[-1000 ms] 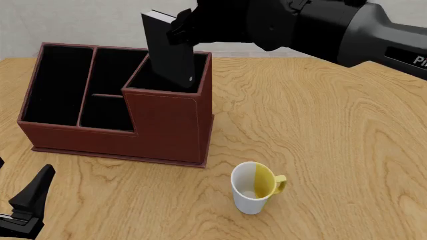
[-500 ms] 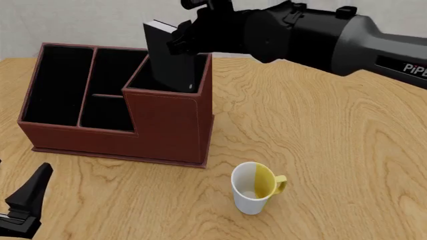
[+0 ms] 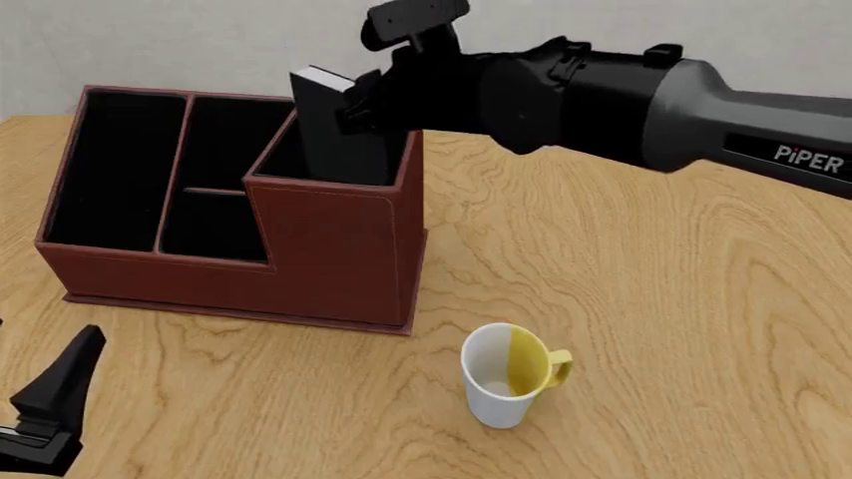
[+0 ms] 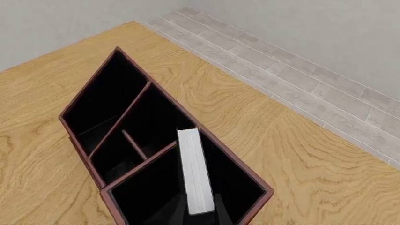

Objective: Pick up the book and place it in the right compartment of the caddy.

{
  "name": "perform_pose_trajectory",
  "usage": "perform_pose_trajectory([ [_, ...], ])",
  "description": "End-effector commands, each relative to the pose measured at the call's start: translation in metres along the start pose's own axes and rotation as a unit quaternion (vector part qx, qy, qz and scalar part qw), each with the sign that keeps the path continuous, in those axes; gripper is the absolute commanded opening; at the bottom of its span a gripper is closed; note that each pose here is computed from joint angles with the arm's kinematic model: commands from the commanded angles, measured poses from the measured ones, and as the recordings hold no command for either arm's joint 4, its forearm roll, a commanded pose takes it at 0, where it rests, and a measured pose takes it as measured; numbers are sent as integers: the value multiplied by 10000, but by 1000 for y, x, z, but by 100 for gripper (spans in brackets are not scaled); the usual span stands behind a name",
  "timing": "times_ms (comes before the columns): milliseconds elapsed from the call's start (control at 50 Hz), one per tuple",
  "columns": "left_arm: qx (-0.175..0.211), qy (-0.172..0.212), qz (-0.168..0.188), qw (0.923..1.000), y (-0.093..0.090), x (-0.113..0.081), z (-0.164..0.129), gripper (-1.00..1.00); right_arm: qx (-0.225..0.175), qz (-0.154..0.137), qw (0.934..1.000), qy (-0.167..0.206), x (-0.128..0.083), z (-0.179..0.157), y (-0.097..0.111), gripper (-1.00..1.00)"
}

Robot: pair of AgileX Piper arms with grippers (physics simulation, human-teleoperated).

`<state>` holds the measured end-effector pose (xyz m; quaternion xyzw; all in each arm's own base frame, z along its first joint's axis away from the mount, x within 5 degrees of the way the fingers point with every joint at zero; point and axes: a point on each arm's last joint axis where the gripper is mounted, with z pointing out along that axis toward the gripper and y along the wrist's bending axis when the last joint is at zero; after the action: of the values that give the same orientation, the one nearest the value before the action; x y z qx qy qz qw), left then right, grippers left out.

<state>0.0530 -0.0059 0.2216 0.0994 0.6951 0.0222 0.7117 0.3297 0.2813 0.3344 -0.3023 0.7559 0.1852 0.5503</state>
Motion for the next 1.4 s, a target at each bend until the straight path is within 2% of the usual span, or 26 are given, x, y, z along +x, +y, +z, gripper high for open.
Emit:
perform_pose_trajectory([
  [20, 8, 5, -4, 10000, 0, 0, 0, 100, -12, 211, 9997, -73, 3, 1, 1, -100],
  [300, 7, 5, -1, 10000, 0, -1, 0, 100, -44, 247, 9997, 7, 18, 8, 4, -100],
  [500, 4, 19, -2, 10000, -1, 7, 1, 100, -57, 276, 9996, 57, 27, 13, 6, -100],
  [720, -1, 19, -1, 10000, 0, 1, 0, 100, -59, 288, 9995, 64, 28, 14, 6, -100],
  [980, 14, 19, 8, 10000, -1, 5, 1, 100, -56, 302, 9995, 54, 26, 13, 6, -100],
  [1000, 13, 19, 2, 10000, -1, 5, 1, 100, -68, 319, 9995, 50, 26, 13, 7, 100],
  [1400, 14, 25, 0, 10000, -2, 13, 3, 100, -104, 329, 9994, 7, 21, 9, 10, 100],
])
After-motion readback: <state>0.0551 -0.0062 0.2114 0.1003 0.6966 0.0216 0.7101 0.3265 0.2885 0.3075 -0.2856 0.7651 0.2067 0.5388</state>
